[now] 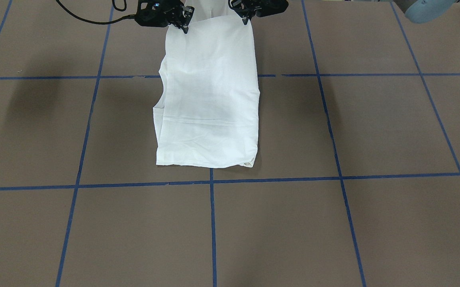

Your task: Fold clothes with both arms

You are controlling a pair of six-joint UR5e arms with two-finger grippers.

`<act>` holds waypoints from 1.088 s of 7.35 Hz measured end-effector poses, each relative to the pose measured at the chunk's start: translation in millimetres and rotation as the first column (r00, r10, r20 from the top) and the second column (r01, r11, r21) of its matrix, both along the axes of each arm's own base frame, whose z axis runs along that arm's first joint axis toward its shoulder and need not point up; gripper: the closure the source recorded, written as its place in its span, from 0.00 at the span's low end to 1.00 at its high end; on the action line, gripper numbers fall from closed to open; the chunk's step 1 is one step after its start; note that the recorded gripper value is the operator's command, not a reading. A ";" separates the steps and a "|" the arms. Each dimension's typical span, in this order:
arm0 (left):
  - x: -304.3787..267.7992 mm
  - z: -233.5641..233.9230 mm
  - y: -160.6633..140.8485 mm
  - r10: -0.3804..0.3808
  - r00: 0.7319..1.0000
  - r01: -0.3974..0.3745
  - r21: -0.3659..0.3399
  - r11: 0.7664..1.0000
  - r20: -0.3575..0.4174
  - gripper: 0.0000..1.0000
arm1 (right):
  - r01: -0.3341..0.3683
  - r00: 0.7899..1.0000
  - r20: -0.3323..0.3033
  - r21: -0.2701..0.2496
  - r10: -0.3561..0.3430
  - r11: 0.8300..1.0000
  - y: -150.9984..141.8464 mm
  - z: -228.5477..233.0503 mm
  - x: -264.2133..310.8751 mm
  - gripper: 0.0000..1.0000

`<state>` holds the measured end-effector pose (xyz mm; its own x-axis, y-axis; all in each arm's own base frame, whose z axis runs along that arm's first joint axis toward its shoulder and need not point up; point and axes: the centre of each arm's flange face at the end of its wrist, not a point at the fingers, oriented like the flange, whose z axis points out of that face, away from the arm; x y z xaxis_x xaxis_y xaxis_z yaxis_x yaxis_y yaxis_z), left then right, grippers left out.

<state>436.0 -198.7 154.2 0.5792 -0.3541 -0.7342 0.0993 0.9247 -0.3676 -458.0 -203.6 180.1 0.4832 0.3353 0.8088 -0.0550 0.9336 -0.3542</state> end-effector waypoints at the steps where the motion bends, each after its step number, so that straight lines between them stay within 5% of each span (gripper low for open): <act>1: -13.9 -7.2 -30.0 -0.046 0.999 0.047 0.023 0.999 -0.021 1.00 | -0.030 1.000 0.004 0.007 0.030 1.000 -13.9 -4.7 -2.4 1.00; 4: -36.5 -2.9 -116.6 -0.138 0.990 0.140 0.079 0.987 -0.033 1.00 | -0.131 0.991 0.010 0.058 0.131 0.990 -70.6 -16.8 -0.9 1.00; 8: -22.8 6.1 -173.7 -0.206 0.976 0.212 0.096 0.973 -0.066 1.00 | -0.233 0.971 -0.036 0.060 0.235 0.971 -133.1 -5.3 7.8 1.00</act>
<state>413.2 -372.4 160.3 0.4580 -0.3847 -0.8014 0.2767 0.9184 -0.2827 -450.2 -336.7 174.8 0.4309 0.3986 0.8096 -0.2879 0.9110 -0.2952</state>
